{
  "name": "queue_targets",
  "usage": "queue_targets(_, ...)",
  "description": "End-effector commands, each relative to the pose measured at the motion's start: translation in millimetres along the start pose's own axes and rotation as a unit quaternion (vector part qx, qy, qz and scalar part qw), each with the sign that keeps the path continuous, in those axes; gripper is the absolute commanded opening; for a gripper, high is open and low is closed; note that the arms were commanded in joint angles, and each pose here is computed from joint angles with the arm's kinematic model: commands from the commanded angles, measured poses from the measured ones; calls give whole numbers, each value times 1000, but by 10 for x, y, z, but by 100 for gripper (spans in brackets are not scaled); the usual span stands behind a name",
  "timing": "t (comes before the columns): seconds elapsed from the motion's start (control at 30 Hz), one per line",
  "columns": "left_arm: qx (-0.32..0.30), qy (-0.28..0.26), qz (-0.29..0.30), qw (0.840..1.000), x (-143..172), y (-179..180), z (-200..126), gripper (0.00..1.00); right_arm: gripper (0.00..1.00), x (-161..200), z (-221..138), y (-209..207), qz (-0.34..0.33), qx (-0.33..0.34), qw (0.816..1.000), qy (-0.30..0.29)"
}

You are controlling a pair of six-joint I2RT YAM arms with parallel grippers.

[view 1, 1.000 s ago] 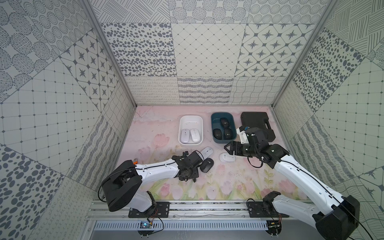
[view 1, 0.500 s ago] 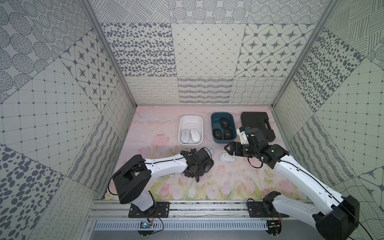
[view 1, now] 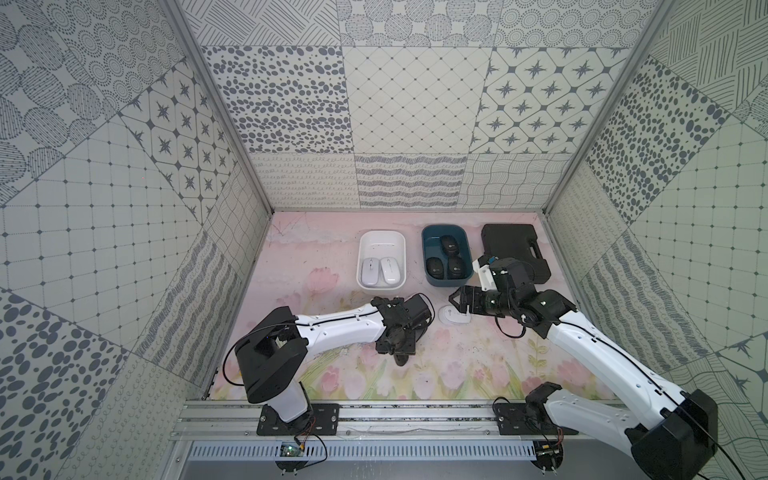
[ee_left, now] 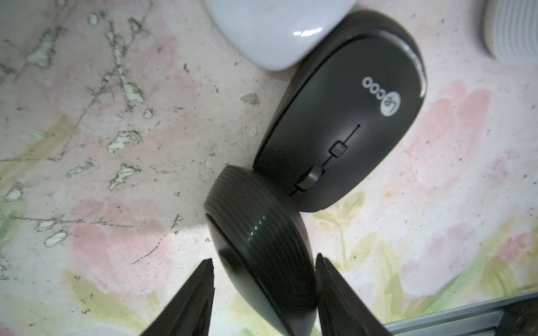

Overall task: Place the mice by color into the storage box
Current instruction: Pick up the mouse from the center of the board.

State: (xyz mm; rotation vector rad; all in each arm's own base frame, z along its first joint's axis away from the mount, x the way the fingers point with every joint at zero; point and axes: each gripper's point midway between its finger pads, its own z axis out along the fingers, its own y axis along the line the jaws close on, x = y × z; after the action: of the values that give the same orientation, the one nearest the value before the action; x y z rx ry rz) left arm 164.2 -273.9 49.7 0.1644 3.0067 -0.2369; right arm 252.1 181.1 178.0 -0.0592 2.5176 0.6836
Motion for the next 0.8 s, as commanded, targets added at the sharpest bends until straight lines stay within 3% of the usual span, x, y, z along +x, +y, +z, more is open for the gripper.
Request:
queue_targets(0.0,-15,22,19,999,89,-1,0,61,85,-13,18,-5,-9,0,1000,-7)
queue_targets(0.3,-21,11,14,1000,68,37,-15,76,85,39,31,-28,-8,1,1000,-1)
queue_targets(0.57,-26,-3,32,999,-1,72,-216,90,86,107,25,-45,-6,-1,1000,8)
queue_targets(0.67,-25,-11,82,996,-68,84,-293,92,86,116,10,-41,-8,-3,1000,6)
queue_targets(0.77,-30,-33,184,982,-245,22,-379,92,87,153,27,-68,-9,-1,1000,10)
